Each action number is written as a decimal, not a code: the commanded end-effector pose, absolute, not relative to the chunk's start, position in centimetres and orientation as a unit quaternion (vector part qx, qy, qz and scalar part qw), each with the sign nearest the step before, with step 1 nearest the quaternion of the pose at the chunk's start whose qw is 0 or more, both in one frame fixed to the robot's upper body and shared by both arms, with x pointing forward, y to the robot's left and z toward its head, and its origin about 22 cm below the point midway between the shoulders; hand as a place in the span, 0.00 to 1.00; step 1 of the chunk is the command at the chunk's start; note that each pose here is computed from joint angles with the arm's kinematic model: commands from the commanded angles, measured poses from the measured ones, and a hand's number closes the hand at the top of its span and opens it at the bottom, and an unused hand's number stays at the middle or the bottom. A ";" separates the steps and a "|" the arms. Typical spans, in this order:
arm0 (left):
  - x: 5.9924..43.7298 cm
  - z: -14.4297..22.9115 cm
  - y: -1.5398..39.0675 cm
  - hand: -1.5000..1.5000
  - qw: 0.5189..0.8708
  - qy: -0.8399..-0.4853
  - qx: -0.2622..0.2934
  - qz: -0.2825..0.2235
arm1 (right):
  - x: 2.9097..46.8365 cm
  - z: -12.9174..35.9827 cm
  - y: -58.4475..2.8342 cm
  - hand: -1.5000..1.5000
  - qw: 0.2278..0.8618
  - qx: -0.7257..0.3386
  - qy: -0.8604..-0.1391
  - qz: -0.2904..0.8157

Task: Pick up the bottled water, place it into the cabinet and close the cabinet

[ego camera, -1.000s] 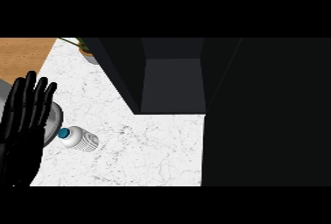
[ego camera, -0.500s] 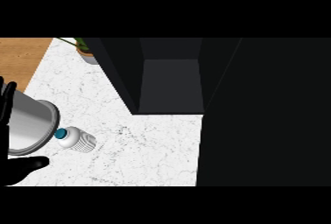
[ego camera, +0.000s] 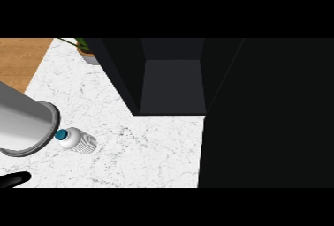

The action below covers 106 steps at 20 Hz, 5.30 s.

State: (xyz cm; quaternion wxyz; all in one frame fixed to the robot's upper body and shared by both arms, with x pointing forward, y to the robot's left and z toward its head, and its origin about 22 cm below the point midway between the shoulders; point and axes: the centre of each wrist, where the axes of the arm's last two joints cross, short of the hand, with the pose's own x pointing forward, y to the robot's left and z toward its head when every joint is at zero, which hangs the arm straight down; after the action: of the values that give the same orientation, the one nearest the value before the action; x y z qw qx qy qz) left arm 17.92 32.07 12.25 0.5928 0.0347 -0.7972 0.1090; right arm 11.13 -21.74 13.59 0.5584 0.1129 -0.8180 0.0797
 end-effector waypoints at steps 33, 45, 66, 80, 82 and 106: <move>20.0 -11.2 36.3 0.00 0.729 -0.666 0.001 0.158 | 4.0 15.0 -20.9 0.00 0.548 0.124 -0.823 0.083; 19.5 -15.9 34.7 1.00 0.714 -0.678 -0.061 0.164 | 2.9 15.0 -20.6 0.00 0.557 0.124 -0.817 0.087; 23.4 -16.9 24.4 1.00 0.629 -0.775 -0.033 -0.058 | 3.2 12.8 -19.8 0.00 0.563 0.113 -0.815 0.075; 27.2 -12.8 18.1 1.00 0.631 -0.768 -0.098 -0.048 | 1.8 14.3 -20.5 0.00 0.572 0.116 -0.808 0.074; 29.4 -9.9 16.6 1.00 0.621 -0.775 -0.104 -0.041 | 2.7 12.7 -21.5 0.00 0.563 0.114 -0.816 0.066; 39.4 0.9 8.9 1.00 0.681 -0.732 0.000 -0.005 | 2.0 13.2 -23.4 0.00 0.549 0.123 -0.823 0.080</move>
State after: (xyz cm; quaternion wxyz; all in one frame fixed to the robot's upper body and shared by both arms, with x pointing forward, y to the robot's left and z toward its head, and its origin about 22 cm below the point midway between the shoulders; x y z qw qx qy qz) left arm 38.29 9.23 0.21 0.6736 -0.0115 -0.7385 -0.0287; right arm 1.94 -23.11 10.82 0.5641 0.0999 -0.8130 0.1038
